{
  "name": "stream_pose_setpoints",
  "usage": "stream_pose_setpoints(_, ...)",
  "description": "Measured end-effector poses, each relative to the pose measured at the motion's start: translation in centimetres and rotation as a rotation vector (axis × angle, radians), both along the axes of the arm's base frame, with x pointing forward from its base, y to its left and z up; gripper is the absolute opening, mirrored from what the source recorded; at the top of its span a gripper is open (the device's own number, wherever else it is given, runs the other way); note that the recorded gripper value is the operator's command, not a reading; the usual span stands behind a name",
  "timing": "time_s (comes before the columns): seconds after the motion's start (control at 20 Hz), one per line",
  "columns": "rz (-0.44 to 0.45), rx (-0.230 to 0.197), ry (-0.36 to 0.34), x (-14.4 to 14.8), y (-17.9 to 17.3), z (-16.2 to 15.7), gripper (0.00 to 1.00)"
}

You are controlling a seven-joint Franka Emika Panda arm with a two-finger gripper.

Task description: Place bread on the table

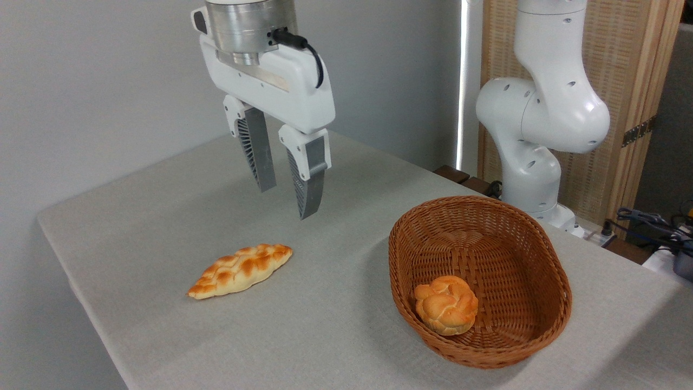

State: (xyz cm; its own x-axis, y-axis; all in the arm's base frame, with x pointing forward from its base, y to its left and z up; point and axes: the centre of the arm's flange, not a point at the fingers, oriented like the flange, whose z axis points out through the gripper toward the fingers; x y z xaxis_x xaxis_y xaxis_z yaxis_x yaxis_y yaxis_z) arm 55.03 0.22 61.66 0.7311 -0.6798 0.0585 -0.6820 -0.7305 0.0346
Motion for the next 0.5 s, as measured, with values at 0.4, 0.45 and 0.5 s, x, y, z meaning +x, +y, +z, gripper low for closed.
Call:
stream_pose_setpoints(0.4, -0.001, 0.0, 0.007, -0.29, -0.07, -0.32, 1.0)
stream_pose_setpoints(0.45, -0.002, 0.0, 0.007, -0.29, -0.13, -0.32, 1.0)
stream_pose_setpoints(0.5, -0.003, 0.0, 0.007, -0.29, -0.17, -0.32, 1.0)
